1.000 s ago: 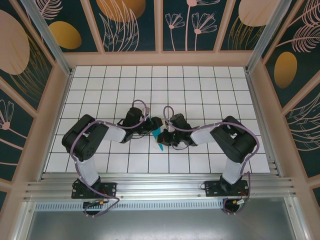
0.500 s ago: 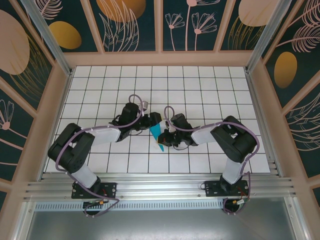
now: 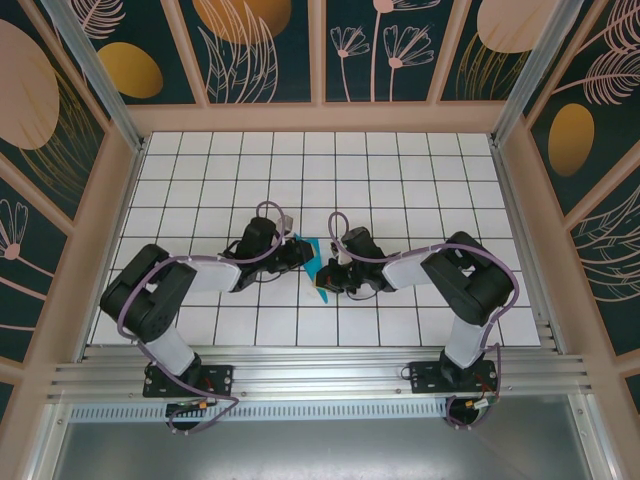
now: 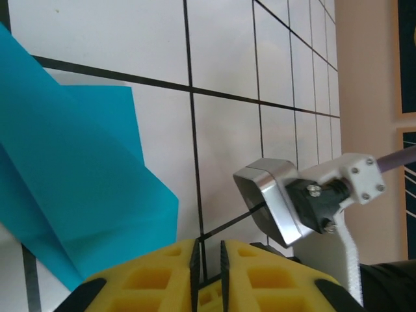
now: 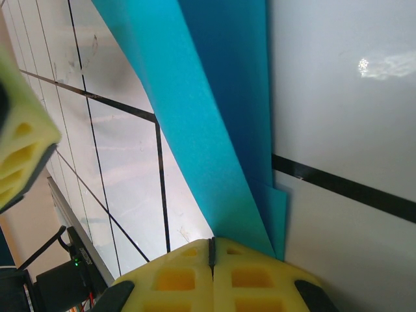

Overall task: Fold a paper plane with a square sheet of paper (pick it up from the middle)
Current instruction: Fold the wing for the fifth time at the center of the table.

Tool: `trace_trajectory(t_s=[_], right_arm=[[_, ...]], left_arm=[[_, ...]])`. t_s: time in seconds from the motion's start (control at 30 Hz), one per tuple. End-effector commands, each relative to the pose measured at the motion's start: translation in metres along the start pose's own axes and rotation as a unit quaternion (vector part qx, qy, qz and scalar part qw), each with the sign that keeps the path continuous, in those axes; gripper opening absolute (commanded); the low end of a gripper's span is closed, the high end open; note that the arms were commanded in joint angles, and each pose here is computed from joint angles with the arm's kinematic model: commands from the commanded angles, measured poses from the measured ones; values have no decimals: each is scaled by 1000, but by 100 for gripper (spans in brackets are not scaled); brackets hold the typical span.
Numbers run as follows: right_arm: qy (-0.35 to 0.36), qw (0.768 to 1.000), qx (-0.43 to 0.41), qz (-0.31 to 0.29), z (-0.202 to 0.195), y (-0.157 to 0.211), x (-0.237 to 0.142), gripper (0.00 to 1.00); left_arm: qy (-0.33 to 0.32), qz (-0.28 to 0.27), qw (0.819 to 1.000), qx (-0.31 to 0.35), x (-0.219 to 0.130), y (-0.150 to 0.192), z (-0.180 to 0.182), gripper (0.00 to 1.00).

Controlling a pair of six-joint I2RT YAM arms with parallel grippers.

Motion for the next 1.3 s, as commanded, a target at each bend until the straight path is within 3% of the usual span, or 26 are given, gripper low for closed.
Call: trace_trajectory(t_s=[0.0,0.47,0.9,1.27], right_arm=[[101,992,62,52,-51,26,3,3],[121,989,66,62,-61,34,1,2],[127,987,66,72,-65,37,0,0],[129,986,67,75,-68,40,-1,0]], left_arm=[[12,-2,1000,-4,11,-5,4,17],[-107,-3,994,-26,28,-4,40,9],[-149,-10,989,-14,27,-24,51,11],[-145,-18,989,3,28,-41,53,15]])
Point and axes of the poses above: each hand's point on the last joint's axis, 136 mm out from that joint toward the fingers, its own x axis out along the fingers, its own z axis along the line the jaws close on, y = z × x, the point moved 8 cm from there along -x, back along the fingers, and after that the axes turned 6 degrees about x, right-handed, at the moved point
